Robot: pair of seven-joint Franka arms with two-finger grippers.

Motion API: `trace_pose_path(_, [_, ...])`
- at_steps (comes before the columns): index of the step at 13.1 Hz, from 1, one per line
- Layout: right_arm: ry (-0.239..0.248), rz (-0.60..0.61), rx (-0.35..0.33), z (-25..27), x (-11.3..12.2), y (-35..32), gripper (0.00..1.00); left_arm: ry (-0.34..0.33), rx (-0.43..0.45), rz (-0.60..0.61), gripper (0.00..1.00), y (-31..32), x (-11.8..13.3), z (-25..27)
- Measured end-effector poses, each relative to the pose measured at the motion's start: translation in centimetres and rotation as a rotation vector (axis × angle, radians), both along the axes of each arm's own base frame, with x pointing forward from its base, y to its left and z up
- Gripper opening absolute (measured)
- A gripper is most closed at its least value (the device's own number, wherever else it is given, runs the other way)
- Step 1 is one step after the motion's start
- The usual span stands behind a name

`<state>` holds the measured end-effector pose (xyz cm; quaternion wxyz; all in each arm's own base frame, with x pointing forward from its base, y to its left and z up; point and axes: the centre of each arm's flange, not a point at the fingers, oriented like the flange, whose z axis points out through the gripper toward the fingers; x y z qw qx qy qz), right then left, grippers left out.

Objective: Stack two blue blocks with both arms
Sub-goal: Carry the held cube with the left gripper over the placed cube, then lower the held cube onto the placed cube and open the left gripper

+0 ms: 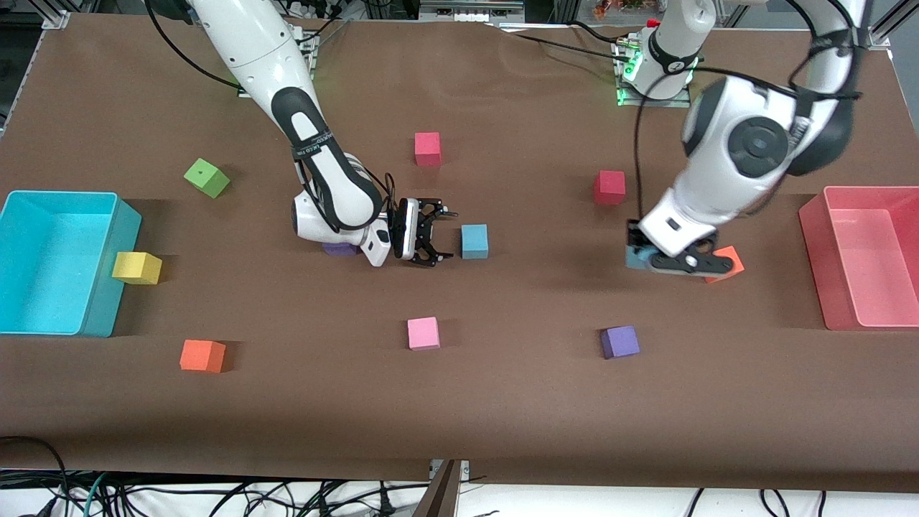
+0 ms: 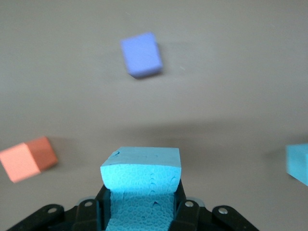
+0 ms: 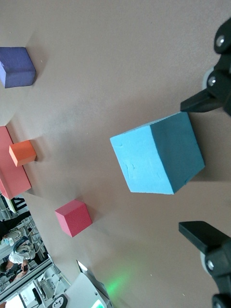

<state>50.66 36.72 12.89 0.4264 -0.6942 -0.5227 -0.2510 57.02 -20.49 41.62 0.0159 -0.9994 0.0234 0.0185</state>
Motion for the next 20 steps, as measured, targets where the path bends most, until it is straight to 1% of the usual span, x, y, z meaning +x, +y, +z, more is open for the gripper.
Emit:
trace_pose_path(1, [0.0, 0.0, 0.0, 0.0, 0.0, 0.0, 1.0, 0.009, 0.0, 0.02, 0.51, -2.0, -0.7, 0.2])
trace_pose_path(3, [0.0, 0.0, 0.0, 0.0, 0.0, 0.0, 1.0, 0.039, -0.032, 0.065, 0.51, -5.7, -2.2, -0.1])
trace_pose_path(5, [0.0, 0.0, 0.0, 0.0, 0.0, 0.0, 1.0, 0.097, -0.078, 0.124, 0.51, -9.7, -3.4, -1.9])
trace_pose_path(7, [0.003, 0.003, 0.004, 0.0, 0.0, 0.0, 1.0, 0.149, -0.117, 0.154, 0.51, -14.1, -4.0, -4.4])
trace_pose_path(8, [0.004, 0.004, 0.006, 0.0, -0.1, 0.0, 1.0, 0.148, -0.134, 0.175, 0.51, -16.1, -4.0, -5.5])
trace_pose_path(10, [0.004, 0.004, 0.006, 0.0, -0.1, 0.0, 1.0, 0.12, -0.157, 0.211, 0.51, -19.4, -3.9, -7.9])
trace_pose_path(13, [0.004, 0.004, 0.006, 0.0, 0.0, 0.0, 1.0, 0.085, -0.164, 0.237, 0.51, -22.8, -4.7, -11.0])
trace_pose_path(17, [0.005, 0.004, 0.006, 0.0, 0.0, -0.1, 1.0, 0.078, -0.161, 0.269, 0.51, -25.9, -5.2, -12.3])
trace_pose_path(20, [0.005, 0.003, 0.006, 0.0, 0.0, -0.1, 1.0, 0.075, -0.155, 0.257, 0.51, -26.6, -5.4, -12.8])
